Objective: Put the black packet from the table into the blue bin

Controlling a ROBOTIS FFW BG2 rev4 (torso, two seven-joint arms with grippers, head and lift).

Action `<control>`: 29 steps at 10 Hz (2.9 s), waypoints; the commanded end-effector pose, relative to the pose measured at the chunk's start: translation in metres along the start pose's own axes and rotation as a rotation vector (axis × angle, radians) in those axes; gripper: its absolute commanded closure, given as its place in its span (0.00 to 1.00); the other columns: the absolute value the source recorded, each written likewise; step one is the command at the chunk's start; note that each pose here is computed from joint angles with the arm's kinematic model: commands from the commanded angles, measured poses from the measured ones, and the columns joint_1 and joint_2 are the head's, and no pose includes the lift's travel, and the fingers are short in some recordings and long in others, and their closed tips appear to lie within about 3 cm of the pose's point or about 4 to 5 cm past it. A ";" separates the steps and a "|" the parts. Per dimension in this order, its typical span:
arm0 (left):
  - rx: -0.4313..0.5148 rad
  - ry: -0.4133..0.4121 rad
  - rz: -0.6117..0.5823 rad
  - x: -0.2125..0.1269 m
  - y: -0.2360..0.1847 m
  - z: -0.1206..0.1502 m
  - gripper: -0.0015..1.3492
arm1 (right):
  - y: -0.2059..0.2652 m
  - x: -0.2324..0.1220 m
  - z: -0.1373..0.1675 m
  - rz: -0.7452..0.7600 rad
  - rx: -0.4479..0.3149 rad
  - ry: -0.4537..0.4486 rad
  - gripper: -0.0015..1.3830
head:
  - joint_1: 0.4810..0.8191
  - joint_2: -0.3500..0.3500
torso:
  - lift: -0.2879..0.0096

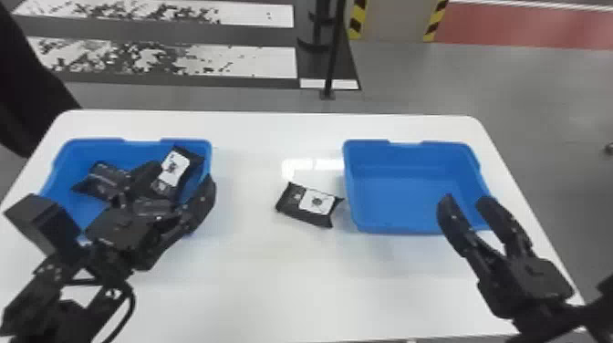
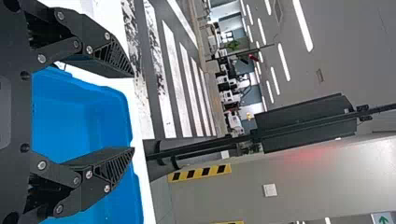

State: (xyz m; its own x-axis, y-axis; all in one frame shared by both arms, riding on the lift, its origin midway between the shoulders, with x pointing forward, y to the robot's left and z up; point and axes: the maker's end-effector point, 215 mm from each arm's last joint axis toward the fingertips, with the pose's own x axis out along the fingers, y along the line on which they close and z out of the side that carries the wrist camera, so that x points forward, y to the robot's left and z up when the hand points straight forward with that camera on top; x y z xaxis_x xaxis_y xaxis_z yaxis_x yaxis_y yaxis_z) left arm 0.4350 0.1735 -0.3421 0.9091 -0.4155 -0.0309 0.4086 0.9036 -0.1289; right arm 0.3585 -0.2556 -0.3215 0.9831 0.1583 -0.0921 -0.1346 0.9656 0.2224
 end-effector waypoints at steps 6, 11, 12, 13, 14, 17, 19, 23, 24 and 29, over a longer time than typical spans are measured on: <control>0.218 0.196 -0.264 0.101 -0.070 -0.058 0.15 | 0.001 0.001 -0.001 0.001 0.002 0.000 0.37 | 0.63 0.17 | 0.60; 0.378 0.387 -0.397 0.147 -0.109 -0.132 0.15 | 0.000 0.002 -0.003 0.000 0.001 0.003 0.37 | 0.63 0.06 | 0.60; 0.425 0.414 -0.419 0.155 -0.115 -0.141 0.15 | -0.001 0.002 -0.005 -0.002 0.000 0.006 0.37 | 0.63 0.05 | 0.60; 0.444 0.442 -0.448 0.156 -0.125 -0.153 0.15 | 0.001 0.005 -0.005 0.004 0.004 0.003 0.37 | 0.63 0.04 | 0.60; 0.462 0.480 -0.466 0.155 -0.130 -0.165 0.15 | 0.001 0.007 -0.005 0.005 0.004 0.001 0.37 | 0.63 0.03 | 0.60; 0.460 0.584 -0.457 0.150 -0.124 -0.195 0.24 | 0.001 0.007 -0.004 0.005 0.008 -0.001 0.37 | 0.63 0.00 | 0.60; 0.451 0.593 -0.445 0.152 -0.121 -0.196 0.57 | 0.001 0.007 -0.006 0.004 0.011 0.001 0.37 | 0.63 0.01 | 0.60; 0.524 0.454 -0.506 0.163 -0.141 -0.168 0.90 | 0.000 0.006 -0.008 0.003 0.012 0.006 0.37 | 0.63 0.00 | 0.60; 0.523 0.450 -0.512 0.163 -0.138 -0.165 0.90 | 0.000 0.006 -0.008 0.002 0.014 0.005 0.37 | 0.63 0.00 | 0.60; 0.550 0.333 -0.305 0.141 -0.005 -0.070 0.90 | 0.001 0.003 -0.005 0.002 0.012 0.003 0.37 | 0.63 0.11 | 0.60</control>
State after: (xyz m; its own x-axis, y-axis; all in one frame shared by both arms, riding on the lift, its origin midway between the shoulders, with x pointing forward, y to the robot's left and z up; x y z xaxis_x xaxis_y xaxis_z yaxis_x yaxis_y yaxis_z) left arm 0.5522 0.0728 -0.4297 0.6673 -0.6238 -0.4069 0.7435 0.5902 0.3144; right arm 0.3610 -0.2533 -0.3271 0.9822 0.1616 -0.0958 -0.1355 0.9627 0.2343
